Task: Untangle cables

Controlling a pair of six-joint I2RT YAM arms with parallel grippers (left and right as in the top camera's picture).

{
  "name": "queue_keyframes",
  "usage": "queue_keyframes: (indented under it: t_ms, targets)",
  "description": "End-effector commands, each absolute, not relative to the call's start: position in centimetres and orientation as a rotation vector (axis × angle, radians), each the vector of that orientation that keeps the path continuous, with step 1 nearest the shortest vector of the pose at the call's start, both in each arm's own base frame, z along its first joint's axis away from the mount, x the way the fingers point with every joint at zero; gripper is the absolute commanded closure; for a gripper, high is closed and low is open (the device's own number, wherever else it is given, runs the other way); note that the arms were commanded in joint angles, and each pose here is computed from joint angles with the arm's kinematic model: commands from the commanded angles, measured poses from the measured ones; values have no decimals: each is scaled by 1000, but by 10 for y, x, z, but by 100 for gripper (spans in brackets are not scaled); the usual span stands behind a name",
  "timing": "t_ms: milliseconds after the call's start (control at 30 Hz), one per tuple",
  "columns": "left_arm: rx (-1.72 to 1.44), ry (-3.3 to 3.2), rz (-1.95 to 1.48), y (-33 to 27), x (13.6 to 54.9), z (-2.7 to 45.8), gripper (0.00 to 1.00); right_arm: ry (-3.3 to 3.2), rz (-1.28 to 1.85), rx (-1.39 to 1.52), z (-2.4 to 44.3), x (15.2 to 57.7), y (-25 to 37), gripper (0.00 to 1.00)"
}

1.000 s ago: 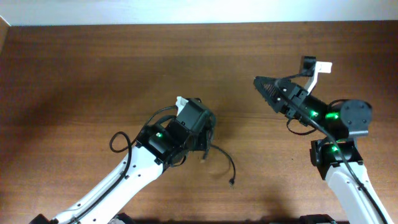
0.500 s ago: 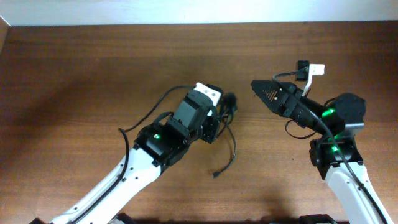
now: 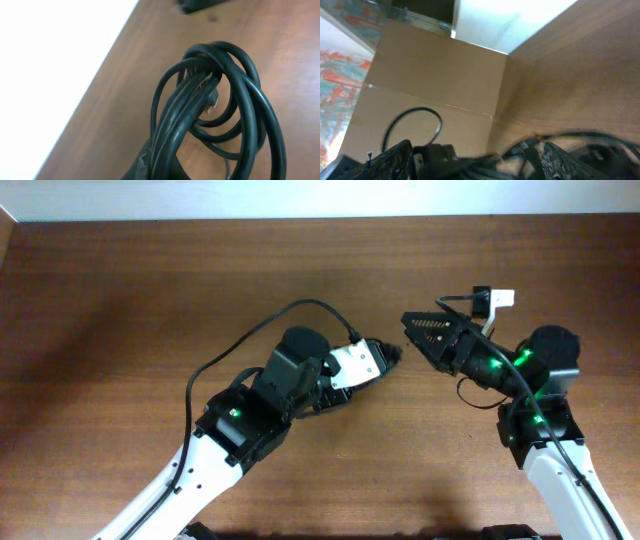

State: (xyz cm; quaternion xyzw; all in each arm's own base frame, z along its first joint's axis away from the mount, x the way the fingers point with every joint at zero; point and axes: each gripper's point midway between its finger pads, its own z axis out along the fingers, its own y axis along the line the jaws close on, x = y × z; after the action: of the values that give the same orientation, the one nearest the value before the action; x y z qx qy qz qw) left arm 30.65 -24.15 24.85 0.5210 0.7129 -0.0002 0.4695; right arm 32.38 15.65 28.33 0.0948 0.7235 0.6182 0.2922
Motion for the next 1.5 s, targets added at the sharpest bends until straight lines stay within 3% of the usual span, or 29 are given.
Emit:
queue_keyframes:
  t_ms: [0, 233, 333, 433, 867, 1300, 1467]
  targets:
    - [1168, 1718, 198, -218, 325, 273, 100, 1935, 1660, 214, 288, 319, 159, 20]
    - [1072, 1644, 227, -218, 339, 299, 100, 2001, 1703, 236, 277, 311, 162, 20]
    - [1087, 1613, 176, -227, 336, 303, 100, 2028, 1703, 276, 271, 311, 162, 34]
    - [1195, 1540, 70, -247, 324, 301, 100, 2031, 1703, 280, 270, 312, 161, 38]
    - [1352, 1418, 17, -264, 309, 299, 100, 2030, 1695, 291, 269, 313, 161, 38]
    - [982, 1664, -43, -242, 329, 305, 100, 2031, 1695, 291, 269, 313, 161, 38]
    - [1036, 1624, -58, -248, 325, 307, 100, 2031, 1695, 291, 269, 313, 161, 38]
